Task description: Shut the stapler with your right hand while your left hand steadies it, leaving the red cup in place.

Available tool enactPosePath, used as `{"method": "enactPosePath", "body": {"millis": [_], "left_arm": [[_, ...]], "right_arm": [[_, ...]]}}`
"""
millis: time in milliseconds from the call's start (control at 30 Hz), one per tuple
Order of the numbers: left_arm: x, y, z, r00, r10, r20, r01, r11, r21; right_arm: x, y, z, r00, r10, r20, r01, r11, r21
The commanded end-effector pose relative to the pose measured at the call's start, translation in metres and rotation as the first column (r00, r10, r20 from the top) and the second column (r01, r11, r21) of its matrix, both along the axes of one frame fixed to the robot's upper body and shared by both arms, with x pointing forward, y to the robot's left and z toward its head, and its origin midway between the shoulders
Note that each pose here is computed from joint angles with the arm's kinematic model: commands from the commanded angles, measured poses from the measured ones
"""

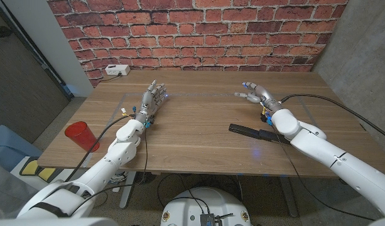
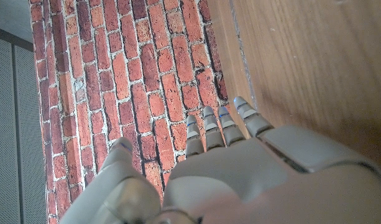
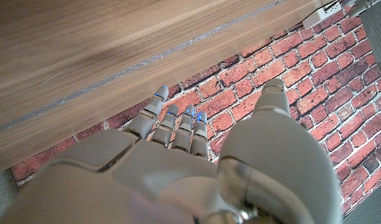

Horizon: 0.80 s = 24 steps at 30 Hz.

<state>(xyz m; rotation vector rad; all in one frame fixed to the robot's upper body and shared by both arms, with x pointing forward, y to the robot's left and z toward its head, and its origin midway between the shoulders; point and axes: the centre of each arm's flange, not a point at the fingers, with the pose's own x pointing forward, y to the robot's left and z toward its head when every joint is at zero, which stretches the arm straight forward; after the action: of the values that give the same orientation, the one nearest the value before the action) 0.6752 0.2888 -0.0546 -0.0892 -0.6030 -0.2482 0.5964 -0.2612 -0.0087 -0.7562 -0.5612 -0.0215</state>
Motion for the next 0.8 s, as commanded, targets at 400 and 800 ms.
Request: {"method": "enactPosePath", "body": {"millis": [400,800], "left_arm": [[0.003,0.003,0.002,1.000,0.005,-0.001,-0.005,1.000,0.010],[0.004,0.001,0.001,1.000,0.007,-0.004,-0.007,1.000,0.004]], "right_arm": [[-0.015,0.006,0.000,0.997,-0.078,0.013,0.079,0.987,-0.137],[-0.026,0.004,-0.001,0.993,-0.116,0.023,0.118,0.974,-0.192]]}}
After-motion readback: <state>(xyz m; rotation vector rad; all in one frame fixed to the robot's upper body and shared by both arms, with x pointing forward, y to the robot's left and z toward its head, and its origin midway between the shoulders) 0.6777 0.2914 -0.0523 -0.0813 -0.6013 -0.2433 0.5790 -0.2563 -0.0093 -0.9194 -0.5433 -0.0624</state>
